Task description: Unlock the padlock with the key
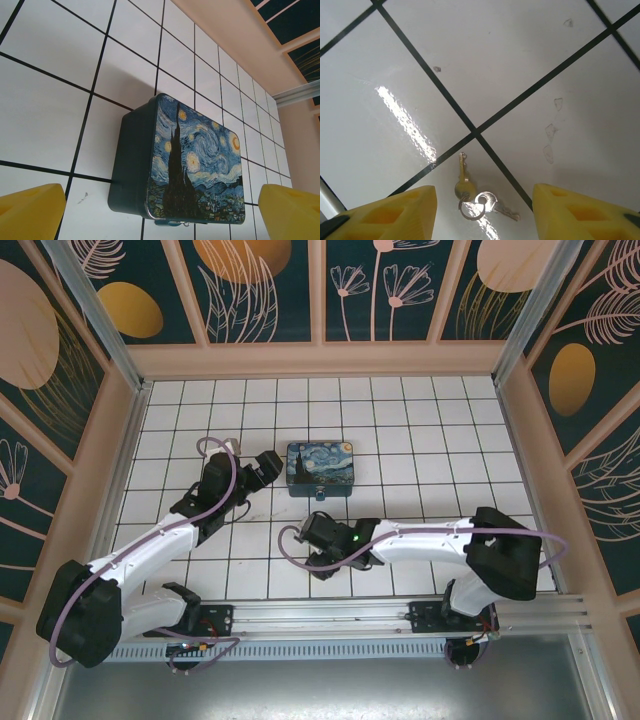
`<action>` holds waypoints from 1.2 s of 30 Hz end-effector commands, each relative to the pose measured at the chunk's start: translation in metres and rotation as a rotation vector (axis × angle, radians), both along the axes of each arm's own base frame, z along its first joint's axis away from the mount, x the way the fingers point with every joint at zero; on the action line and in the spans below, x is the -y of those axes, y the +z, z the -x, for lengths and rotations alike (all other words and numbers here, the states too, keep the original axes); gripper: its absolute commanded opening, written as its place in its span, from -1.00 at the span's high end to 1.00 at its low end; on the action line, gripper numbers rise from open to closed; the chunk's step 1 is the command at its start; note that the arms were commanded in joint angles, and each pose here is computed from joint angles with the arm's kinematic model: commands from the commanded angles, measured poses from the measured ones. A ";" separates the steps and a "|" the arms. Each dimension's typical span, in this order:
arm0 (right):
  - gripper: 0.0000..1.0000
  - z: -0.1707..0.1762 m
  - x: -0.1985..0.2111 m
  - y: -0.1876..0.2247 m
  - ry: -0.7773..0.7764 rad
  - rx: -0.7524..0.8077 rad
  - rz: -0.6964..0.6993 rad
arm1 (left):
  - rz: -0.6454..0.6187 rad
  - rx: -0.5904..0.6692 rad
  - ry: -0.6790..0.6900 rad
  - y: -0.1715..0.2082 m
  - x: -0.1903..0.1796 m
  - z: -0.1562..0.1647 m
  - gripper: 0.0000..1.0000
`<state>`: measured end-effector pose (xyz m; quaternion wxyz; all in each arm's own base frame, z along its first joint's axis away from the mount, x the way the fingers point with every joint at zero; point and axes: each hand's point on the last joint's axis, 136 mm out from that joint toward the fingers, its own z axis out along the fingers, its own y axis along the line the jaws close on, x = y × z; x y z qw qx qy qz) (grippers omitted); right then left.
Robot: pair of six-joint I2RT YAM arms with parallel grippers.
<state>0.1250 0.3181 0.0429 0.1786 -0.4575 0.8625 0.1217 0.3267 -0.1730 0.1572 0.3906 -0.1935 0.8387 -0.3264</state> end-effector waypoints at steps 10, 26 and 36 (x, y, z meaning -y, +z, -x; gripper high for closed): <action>-0.07 0.012 0.010 -0.033 0.031 -0.061 0.092 | 0.031 0.016 -0.003 0.007 0.004 -0.006 -0.98; 0.48 0.023 0.018 -0.056 0.008 -0.101 0.142 | 0.052 0.008 -0.008 0.002 0.005 -0.007 -0.98; 1.00 0.004 0.005 -0.043 -0.050 -0.165 0.010 | 0.082 -0.001 -0.041 -0.002 0.014 -0.007 -0.98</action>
